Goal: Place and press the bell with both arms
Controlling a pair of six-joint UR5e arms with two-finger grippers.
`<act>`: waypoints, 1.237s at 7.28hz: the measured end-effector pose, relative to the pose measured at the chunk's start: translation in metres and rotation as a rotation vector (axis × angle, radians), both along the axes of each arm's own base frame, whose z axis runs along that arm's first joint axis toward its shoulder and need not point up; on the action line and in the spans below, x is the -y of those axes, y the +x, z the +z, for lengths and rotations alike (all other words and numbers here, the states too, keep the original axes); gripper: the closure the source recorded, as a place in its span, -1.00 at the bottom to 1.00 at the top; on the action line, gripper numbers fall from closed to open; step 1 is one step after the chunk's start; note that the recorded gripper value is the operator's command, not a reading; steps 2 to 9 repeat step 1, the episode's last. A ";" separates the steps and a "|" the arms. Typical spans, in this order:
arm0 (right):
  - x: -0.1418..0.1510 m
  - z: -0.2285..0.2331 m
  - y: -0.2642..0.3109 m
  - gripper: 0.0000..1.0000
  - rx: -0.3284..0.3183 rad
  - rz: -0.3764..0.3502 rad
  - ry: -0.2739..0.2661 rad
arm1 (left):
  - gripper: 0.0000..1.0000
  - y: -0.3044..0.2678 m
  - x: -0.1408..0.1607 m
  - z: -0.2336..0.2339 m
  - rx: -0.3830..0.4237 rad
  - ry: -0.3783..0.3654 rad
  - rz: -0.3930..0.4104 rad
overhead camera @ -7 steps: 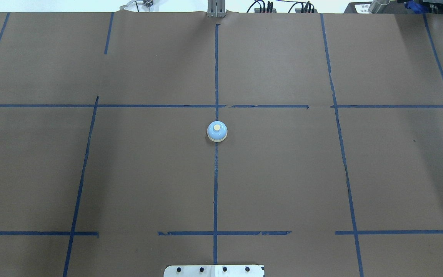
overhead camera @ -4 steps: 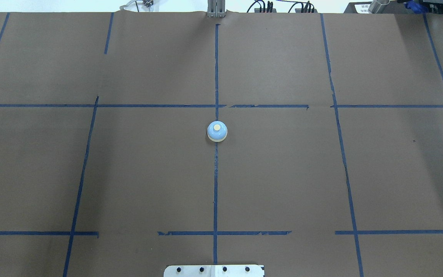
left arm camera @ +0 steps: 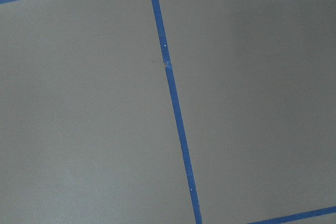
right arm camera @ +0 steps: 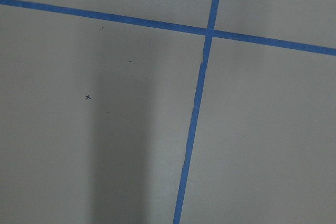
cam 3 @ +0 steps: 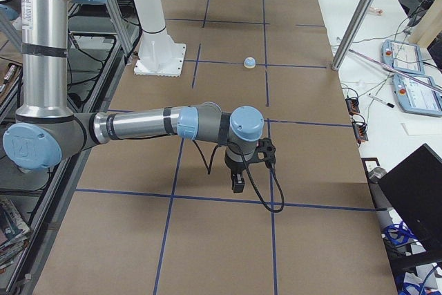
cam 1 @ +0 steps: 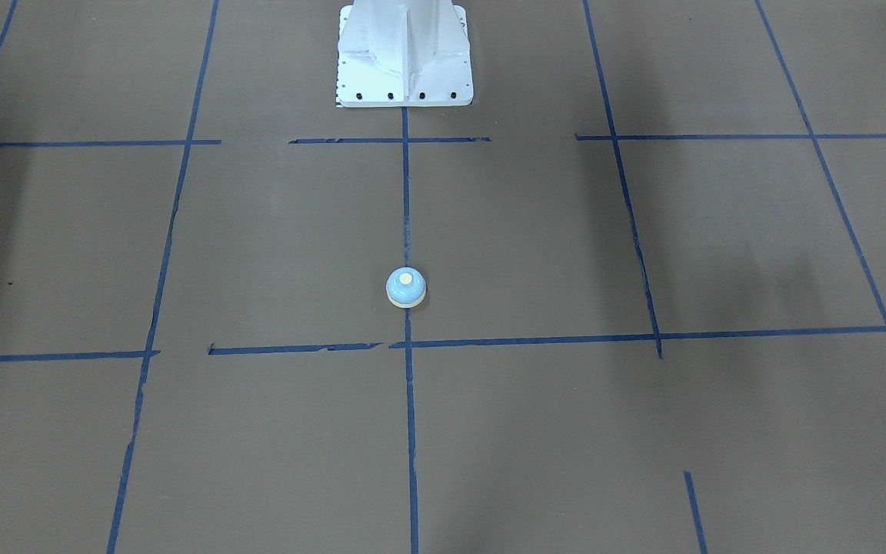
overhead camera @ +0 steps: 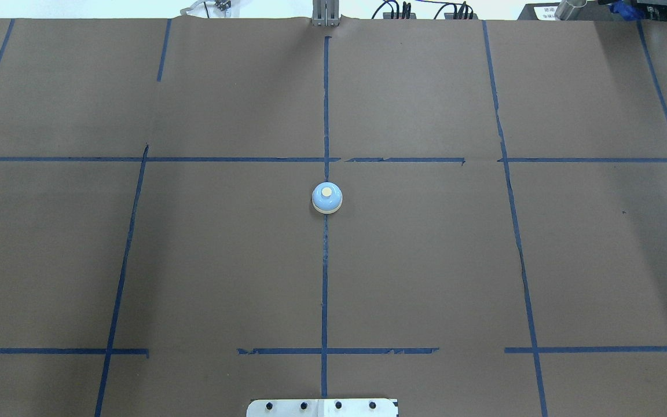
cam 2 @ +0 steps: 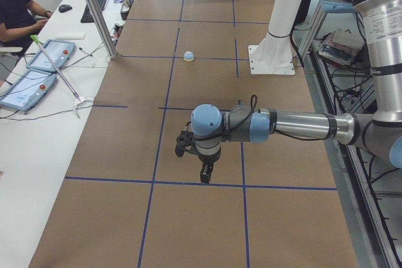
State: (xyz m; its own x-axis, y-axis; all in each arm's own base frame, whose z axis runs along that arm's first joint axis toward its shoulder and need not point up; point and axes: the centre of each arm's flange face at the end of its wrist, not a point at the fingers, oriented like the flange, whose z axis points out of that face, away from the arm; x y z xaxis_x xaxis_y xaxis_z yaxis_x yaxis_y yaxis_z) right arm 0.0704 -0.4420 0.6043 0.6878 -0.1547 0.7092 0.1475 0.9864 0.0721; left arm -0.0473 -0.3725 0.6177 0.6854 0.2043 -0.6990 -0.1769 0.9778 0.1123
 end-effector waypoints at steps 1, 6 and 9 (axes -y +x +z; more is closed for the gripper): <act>-0.001 -0.001 0.000 -1.00 0.005 0.002 0.000 | -1.00 0.000 -0.001 -0.005 -0.001 0.009 0.002; -0.001 -0.001 0.000 -1.00 0.005 0.002 0.000 | -1.00 0.000 -0.001 -0.005 -0.001 0.009 0.002; -0.001 -0.001 0.000 -1.00 0.005 0.002 0.000 | -1.00 0.000 -0.001 -0.005 -0.001 0.009 0.002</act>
